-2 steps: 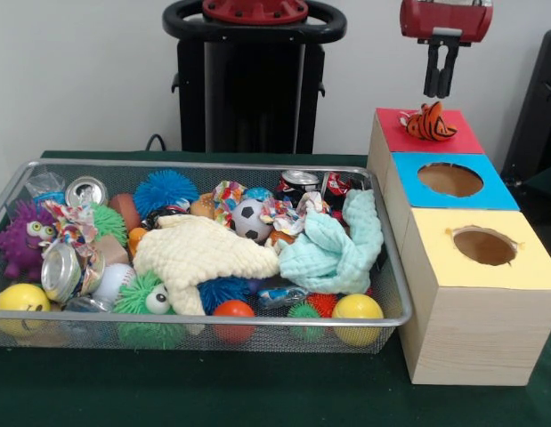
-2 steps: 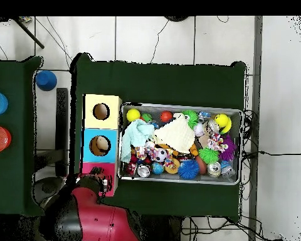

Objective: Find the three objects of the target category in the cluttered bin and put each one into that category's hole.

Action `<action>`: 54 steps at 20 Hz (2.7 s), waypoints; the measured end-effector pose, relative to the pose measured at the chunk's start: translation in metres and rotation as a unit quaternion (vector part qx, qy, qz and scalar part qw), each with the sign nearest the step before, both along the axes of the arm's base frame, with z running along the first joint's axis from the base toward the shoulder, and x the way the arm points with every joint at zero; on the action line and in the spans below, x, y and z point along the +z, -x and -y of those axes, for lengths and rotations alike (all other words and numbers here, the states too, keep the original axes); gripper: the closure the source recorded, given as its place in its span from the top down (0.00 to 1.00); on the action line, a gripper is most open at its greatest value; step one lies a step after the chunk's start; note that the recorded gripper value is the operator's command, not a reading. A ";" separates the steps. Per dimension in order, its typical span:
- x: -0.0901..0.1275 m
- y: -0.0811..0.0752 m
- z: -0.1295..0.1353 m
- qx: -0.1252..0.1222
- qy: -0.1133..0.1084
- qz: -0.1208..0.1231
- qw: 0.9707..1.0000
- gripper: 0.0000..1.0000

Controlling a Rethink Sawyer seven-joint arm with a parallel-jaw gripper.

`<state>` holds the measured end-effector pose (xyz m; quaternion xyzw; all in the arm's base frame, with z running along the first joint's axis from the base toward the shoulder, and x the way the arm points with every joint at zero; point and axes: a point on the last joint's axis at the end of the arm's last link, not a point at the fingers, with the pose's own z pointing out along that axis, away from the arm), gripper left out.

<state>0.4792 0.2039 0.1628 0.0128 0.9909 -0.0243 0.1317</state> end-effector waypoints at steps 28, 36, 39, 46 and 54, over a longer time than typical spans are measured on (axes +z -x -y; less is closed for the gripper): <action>-0.050 0.017 0.004 0.003 0.018 -0.040 0.999 0.00; -0.077 0.027 -0.005 0.021 0.035 -0.038 0.998 0.00; -0.076 0.029 -0.006 0.024 0.040 -0.035 0.998 0.00; -0.077 0.029 -0.008 0.029 0.047 -0.033 0.998 0.00; -0.070 0.021 -0.002 0.020 0.040 -0.026 0.999 0.00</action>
